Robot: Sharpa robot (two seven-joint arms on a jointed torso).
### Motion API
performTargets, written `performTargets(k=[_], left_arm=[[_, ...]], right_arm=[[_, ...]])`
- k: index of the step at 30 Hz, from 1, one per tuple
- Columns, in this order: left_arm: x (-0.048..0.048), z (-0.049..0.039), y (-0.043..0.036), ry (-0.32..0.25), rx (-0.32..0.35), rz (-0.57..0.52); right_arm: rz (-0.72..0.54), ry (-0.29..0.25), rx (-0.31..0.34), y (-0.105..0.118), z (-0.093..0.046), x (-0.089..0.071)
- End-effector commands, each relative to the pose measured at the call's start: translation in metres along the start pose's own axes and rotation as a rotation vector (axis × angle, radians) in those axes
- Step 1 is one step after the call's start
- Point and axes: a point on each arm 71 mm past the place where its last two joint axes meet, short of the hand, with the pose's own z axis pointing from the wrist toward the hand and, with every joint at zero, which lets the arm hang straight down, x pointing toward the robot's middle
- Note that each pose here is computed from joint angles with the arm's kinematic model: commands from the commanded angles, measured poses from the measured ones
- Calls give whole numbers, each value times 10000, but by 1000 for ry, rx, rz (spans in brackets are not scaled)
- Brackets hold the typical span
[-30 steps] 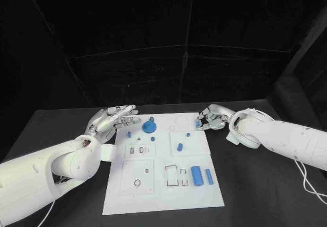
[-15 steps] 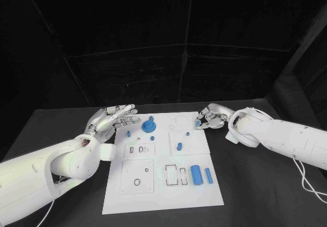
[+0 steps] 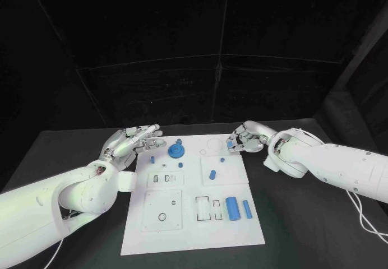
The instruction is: Assemble the parts on the task board
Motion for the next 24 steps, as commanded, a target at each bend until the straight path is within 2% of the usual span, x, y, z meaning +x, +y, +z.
performTargets(k=[1,6,12,16,24], left_arm=[[31,5,-6,14,3,-4],[37,8,-5,14,4,-4],[60,14,-4,17,7,-5],[76,20,-4,19,8,-6],[80,30,-14,17,11,-4]], right_arm=[[-41,-45,42,201,36,41],[-51,-8,5,610,142,264],[-137,30,-85,1098,303,552],[-157,56,-111,1279,377,701],[-201,158,-152,1523,411,1077]])
